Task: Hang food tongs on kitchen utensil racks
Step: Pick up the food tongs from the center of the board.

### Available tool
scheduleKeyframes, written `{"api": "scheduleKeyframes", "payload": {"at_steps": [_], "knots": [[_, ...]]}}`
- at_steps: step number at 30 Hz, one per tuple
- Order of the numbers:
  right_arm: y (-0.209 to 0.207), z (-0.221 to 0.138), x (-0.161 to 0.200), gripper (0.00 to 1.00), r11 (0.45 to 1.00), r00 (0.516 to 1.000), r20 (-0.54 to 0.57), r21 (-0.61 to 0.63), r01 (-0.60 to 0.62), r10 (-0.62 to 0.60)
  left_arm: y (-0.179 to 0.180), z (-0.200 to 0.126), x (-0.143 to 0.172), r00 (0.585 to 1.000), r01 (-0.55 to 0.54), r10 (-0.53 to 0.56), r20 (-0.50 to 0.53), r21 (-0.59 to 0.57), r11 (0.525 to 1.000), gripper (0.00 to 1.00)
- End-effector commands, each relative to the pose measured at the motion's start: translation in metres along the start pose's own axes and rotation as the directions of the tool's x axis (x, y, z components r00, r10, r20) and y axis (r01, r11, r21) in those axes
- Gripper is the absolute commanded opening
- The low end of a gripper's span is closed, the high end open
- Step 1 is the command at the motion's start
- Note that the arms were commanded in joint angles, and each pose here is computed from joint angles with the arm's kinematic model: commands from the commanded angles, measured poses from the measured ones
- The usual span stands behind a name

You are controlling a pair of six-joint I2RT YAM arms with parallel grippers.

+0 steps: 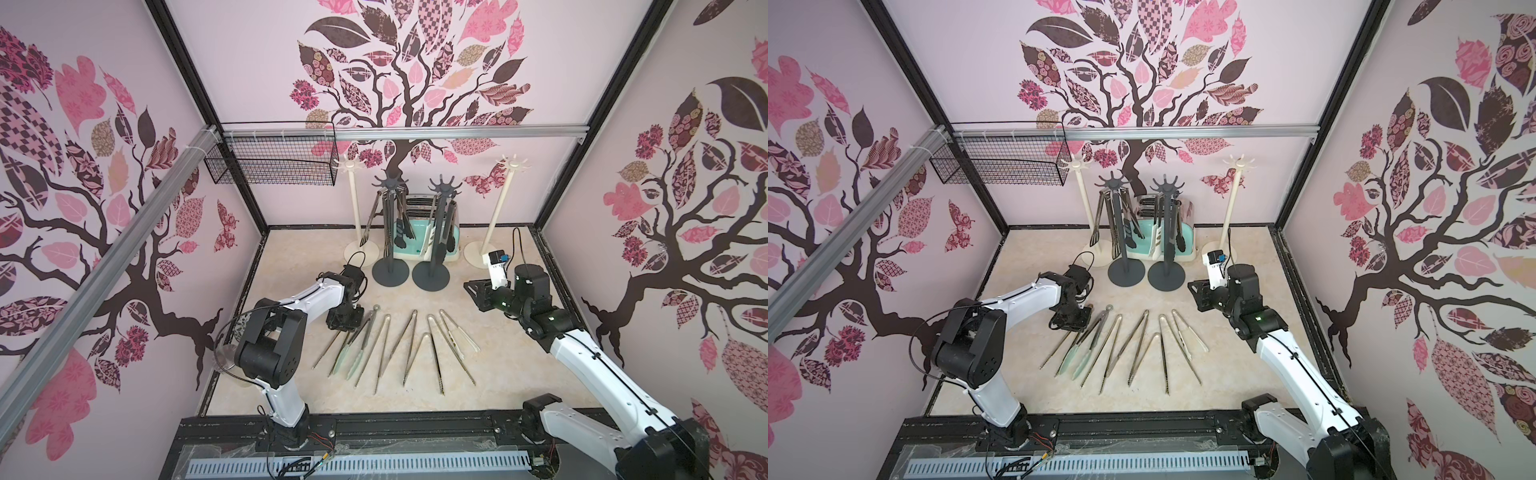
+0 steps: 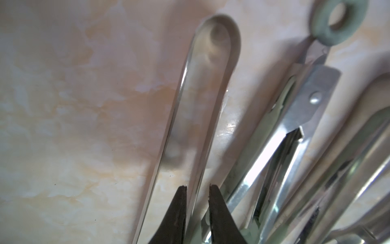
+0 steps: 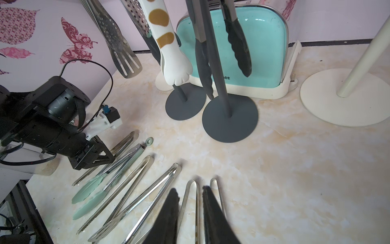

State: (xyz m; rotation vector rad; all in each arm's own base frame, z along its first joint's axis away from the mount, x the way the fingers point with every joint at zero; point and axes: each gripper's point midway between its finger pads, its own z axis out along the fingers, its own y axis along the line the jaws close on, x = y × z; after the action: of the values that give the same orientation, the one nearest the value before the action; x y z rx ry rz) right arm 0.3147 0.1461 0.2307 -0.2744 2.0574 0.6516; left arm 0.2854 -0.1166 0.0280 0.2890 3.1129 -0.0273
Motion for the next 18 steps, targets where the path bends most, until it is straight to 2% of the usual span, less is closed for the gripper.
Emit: {"api": "scheduleKeyframes", "payload": {"at_steps": [1, 12, 18], "knots": [[0.003, -0.003, -0.003, 0.24, 1.000, 1.000, 0.017, -0.016, -0.003, 0.003, 0.001, 0.011, 0.002, 1.000, -0.006, 0.006, -0.022, 0.003, 1.000, 0.22], [0.004, -0.005, -0.004, 0.24, 1.000, 1.000, 0.023, -0.018, 0.000, 0.000, 0.007, 0.025, 0.009, 0.998, -0.005, 0.003, -0.069, -0.033, 0.999, 0.20], [0.004, -0.006, -0.004, 0.24, 1.000, 1.000, 0.027, -0.019, 0.002, -0.001, 0.012, 0.025, 0.009, 0.998, -0.008, 0.004, -0.069, -0.063, 0.998, 0.08]]}}
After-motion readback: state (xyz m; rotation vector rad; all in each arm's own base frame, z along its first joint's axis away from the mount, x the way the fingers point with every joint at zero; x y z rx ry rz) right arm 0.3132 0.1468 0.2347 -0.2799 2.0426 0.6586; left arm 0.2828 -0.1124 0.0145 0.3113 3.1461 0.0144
